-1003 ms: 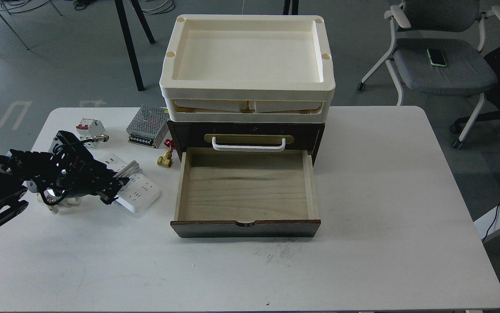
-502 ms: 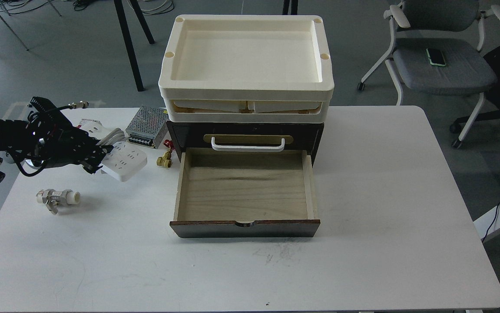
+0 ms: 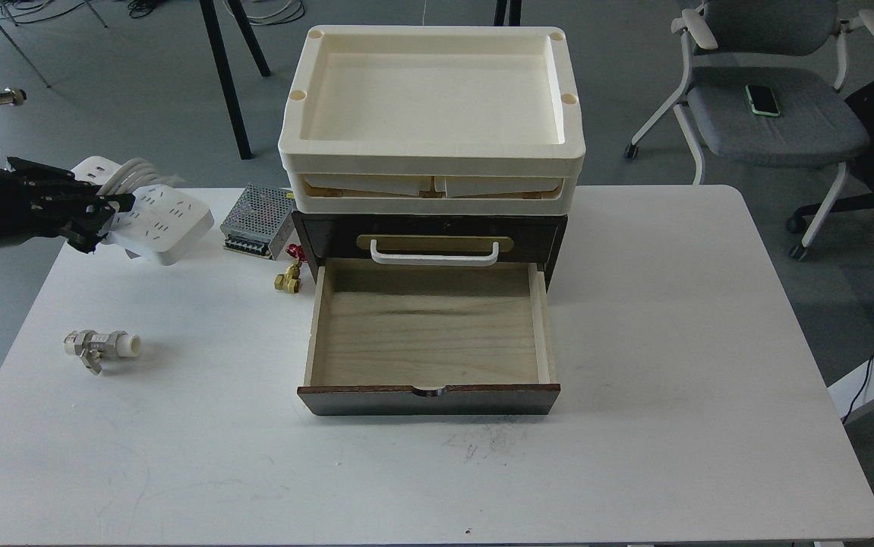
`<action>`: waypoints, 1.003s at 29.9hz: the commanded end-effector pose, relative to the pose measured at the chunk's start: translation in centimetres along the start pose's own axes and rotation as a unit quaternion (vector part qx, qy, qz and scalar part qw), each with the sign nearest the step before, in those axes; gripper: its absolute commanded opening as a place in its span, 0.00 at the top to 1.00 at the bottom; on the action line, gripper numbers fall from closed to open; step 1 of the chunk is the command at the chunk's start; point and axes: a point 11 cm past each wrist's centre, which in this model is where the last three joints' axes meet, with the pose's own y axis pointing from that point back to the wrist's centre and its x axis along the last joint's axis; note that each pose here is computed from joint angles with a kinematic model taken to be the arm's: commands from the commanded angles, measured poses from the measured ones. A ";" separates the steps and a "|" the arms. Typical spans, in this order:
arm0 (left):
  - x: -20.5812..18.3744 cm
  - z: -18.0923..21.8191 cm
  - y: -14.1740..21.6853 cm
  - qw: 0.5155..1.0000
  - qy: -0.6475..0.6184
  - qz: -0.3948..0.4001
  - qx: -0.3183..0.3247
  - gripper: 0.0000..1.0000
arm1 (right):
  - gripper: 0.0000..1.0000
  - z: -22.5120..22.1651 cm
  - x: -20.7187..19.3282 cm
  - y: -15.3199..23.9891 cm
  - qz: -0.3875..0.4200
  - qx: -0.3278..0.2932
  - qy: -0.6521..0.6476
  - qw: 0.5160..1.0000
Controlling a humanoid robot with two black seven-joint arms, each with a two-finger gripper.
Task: Put charging cable into cabinet
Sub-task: 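Carry the power strip with the left gripper over the open drawer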
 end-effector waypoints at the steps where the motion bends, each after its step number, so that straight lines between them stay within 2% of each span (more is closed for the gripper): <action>1: -0.2 -0.7 2.5 1.000 0.012 -0.009 0.015 1.00 | 0.00 0.0 0.3 0.2 0.003 0.000 0.002 1.000; 7: -0.3 0.3 5.5 0.994 0.112 0.008 -0.002 1.00 | 0.00 0.6 0.3 0.3 0.004 -0.004 -0.002 1.000; 12: 0.7 5.1 5.9 0.980 0.177 0.035 -0.081 1.00 | 0.00 0.6 0.4 0.3 0.005 -0.005 -0.001 1.000; 18: 1.3 11.7 3.1 0.962 0.188 0.074 -0.185 1.00 | 0.00 0.8 0.6 0.5 0.007 -0.009 0.001 1.000; 23: 0.8 16.5 -0.2 0.940 0.209 0.074 -0.260 1.00 | 0.00 0.7 0.6 0.5 0.008 -0.008 0.002 1.000; 30: -0.1 19.9 -2.6 0.922 0.228 0.071 -0.305 1.00 | 0.00 1.3 0.6 0.6 0.007 -0.015 0.001 1.000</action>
